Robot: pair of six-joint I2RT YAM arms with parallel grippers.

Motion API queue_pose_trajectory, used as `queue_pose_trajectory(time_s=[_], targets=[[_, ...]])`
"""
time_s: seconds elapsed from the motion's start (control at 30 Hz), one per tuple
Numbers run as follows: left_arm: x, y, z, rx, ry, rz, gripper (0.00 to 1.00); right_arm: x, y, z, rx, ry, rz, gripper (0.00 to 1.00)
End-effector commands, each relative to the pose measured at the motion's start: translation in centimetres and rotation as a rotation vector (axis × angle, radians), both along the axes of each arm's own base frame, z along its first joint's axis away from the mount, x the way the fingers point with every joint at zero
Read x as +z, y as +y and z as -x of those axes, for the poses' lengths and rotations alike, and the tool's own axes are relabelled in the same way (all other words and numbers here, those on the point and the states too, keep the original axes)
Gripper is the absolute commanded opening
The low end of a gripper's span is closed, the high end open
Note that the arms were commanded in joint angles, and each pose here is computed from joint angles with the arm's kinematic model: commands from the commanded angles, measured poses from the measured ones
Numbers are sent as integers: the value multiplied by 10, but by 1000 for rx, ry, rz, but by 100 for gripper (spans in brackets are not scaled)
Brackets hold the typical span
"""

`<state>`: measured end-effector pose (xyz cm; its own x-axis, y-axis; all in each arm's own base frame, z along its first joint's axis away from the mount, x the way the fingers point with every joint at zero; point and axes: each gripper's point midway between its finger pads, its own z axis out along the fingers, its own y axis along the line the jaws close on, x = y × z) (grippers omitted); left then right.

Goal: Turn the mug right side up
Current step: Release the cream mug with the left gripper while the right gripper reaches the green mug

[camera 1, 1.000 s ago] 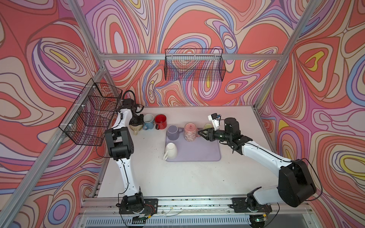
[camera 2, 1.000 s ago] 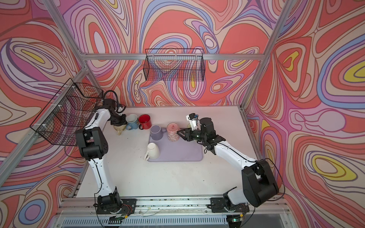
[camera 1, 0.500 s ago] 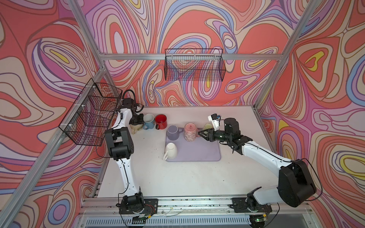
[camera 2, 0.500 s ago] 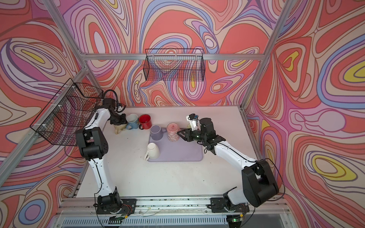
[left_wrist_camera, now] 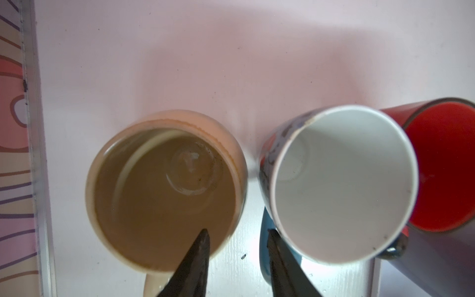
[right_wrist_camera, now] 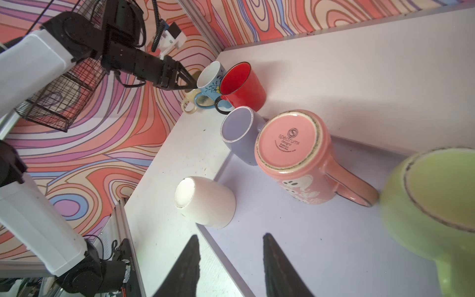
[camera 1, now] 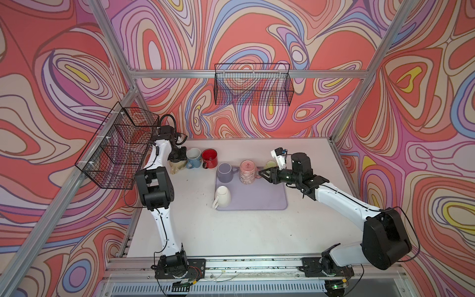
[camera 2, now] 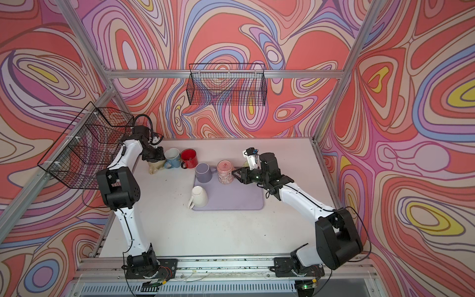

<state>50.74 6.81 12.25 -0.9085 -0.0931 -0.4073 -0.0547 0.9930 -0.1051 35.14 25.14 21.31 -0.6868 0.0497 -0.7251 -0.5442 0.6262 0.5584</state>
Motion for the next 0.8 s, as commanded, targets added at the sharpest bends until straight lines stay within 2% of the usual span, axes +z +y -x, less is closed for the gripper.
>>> queue_pose_trajectory(time_s=[0.0,0.17,0.33,0.47,0.6,0.77], targets=[[95,-3,18,-8,-191,-17,42,-2,-13,-12,-66,-19,94,42],[95,-16,32,-20,-202,12,42,-12,-17,-19,-91,4,142,41],[77,-21,37,-27,-163,23,41,-17,-17,-19,-94,19,144,41],[84,-35,40,-57,-172,17,41,-18,-23,-19,-120,4,170,41],[103,-63,51,-122,-225,16,40,-27,-35,-23,-155,3,238,42],[132,-107,74,-239,-350,57,41,-46,-53,-32,-203,23,360,43]])
